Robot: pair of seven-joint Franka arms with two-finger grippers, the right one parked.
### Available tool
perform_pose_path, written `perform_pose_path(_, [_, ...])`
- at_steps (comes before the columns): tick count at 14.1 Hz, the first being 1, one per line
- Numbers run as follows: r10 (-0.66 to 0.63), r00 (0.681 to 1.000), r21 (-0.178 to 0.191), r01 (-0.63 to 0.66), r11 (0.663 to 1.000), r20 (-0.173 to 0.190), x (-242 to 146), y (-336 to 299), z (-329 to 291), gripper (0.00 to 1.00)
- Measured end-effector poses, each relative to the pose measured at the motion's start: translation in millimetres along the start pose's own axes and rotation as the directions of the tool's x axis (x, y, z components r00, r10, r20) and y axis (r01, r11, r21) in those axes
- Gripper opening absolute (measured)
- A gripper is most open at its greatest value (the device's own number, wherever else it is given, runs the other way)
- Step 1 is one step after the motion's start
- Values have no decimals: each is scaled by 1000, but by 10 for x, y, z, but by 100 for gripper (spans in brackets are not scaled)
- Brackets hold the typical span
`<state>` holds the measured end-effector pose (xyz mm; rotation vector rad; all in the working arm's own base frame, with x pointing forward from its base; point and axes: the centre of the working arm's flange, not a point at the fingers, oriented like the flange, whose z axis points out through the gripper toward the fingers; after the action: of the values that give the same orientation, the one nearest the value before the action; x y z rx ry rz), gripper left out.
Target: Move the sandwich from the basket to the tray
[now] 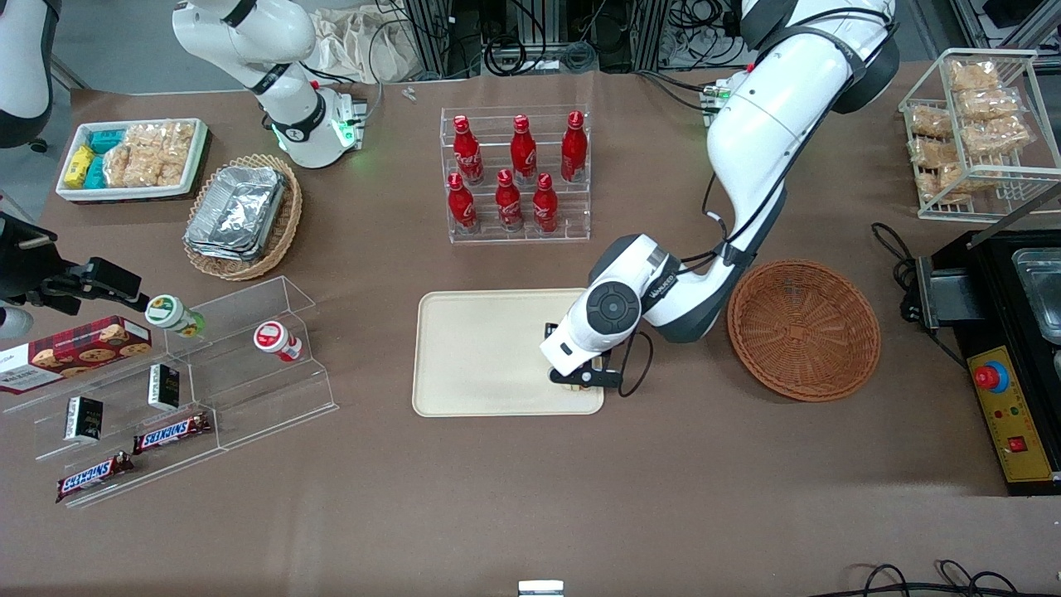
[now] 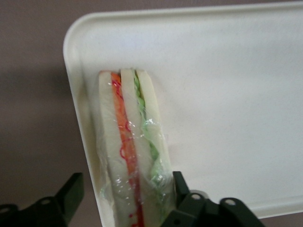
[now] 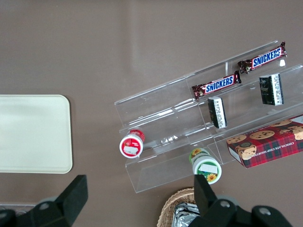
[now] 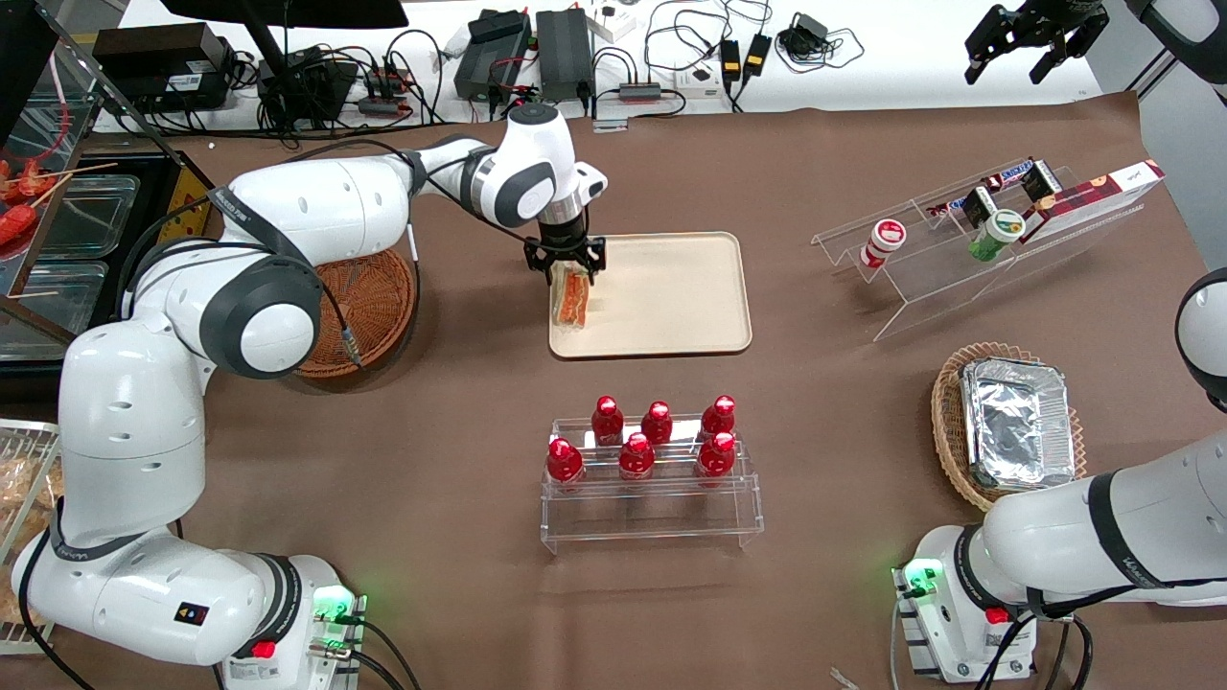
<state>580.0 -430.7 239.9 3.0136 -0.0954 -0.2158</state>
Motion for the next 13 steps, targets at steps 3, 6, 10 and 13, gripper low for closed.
perform_pose_path(3, [-45, 995, 2, 46, 999, -90, 217, -237, -585, 100])
perform_pose_path(6, [-131, 984, 36, 136, 990, -120, 336, -841, -1422, 100])
perform_pose_path(10, [-191, 972, 22, 196, 980, -137, 290, -1954, -2577, 100])
perform_pose_path(13, [-129, 984, 74, 139, 988, -120, 123, -2682, -2961, 100])
